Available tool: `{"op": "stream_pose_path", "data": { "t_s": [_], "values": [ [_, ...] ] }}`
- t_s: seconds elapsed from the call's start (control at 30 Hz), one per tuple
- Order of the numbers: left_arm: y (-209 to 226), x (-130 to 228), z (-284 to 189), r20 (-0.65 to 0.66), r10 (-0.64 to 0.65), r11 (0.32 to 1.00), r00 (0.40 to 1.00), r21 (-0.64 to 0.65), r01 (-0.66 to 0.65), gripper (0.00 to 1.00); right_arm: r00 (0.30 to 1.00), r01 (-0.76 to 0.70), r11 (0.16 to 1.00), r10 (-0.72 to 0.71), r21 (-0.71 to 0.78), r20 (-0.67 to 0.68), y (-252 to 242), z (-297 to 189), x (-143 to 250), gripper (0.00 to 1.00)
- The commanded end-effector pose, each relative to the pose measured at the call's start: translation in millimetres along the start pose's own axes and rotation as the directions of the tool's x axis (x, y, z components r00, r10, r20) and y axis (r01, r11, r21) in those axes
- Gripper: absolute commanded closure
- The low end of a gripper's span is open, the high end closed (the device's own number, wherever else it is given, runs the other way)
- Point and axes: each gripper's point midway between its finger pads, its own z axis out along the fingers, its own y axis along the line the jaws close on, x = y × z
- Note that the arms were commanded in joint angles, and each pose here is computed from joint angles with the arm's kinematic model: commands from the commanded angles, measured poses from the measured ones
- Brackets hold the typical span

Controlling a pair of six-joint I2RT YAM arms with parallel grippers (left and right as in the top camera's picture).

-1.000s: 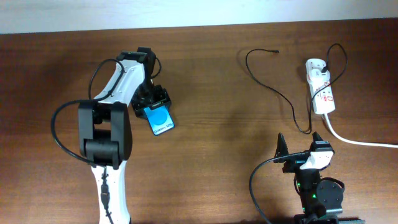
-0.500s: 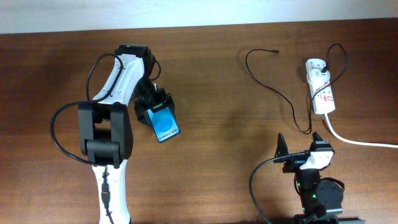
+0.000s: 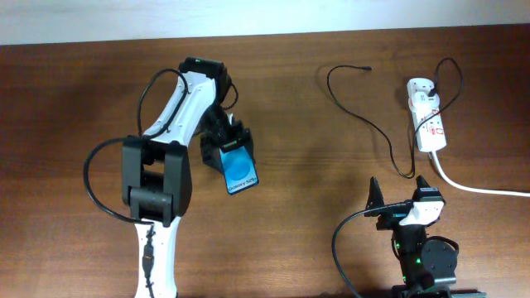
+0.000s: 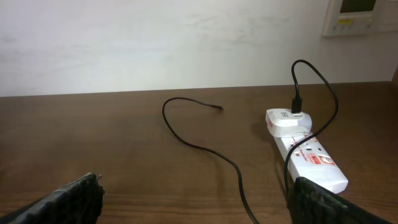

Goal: Plug charger to phone and switch on socket
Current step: 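Lift the phone with the left gripper and tilt it upright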

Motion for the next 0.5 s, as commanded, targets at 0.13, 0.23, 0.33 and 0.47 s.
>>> {"op": "stream_pose_path", "data": {
  "t_s": [0.13, 0.23, 0.33, 0.47],
  "values": [
    [-36.9, 12.8, -29.7, 0.009, 0.109, 0.979, 0.994, 0.171, -0.109, 0.43, 1.0, 0.005, 1.0, -0.005, -0.012, -0.006, 2.4, 0.1, 3.1, 0.01],
    [-36.9, 12.8, -29.7, 0.009, 0.109, 0.979, 0.994, 0.171, -0.109, 0.43, 1.0, 0.005, 1.0, -0.005, -0.011, -0.006, 2.3, 0.1, 3.1, 0.01],
    [-38.2, 13.4, -29.9, 0.007, 0.11, 0.978, 0.994, 0.179, -0.109, 0.43, 1.0, 0.005, 1.0, -0.005, -0.011, -0.006, 2.3, 0.1, 3.1, 0.01],
    [-56.5, 21.8, -34.8, -0.025, 0.132, 0.949, 0.991, 0.292, -0.119, 0.43, 1.0, 0.005, 1.0, -0.005, -0.011, -0.006, 2.3, 0.1, 3.1, 0.01]
  ]
}}
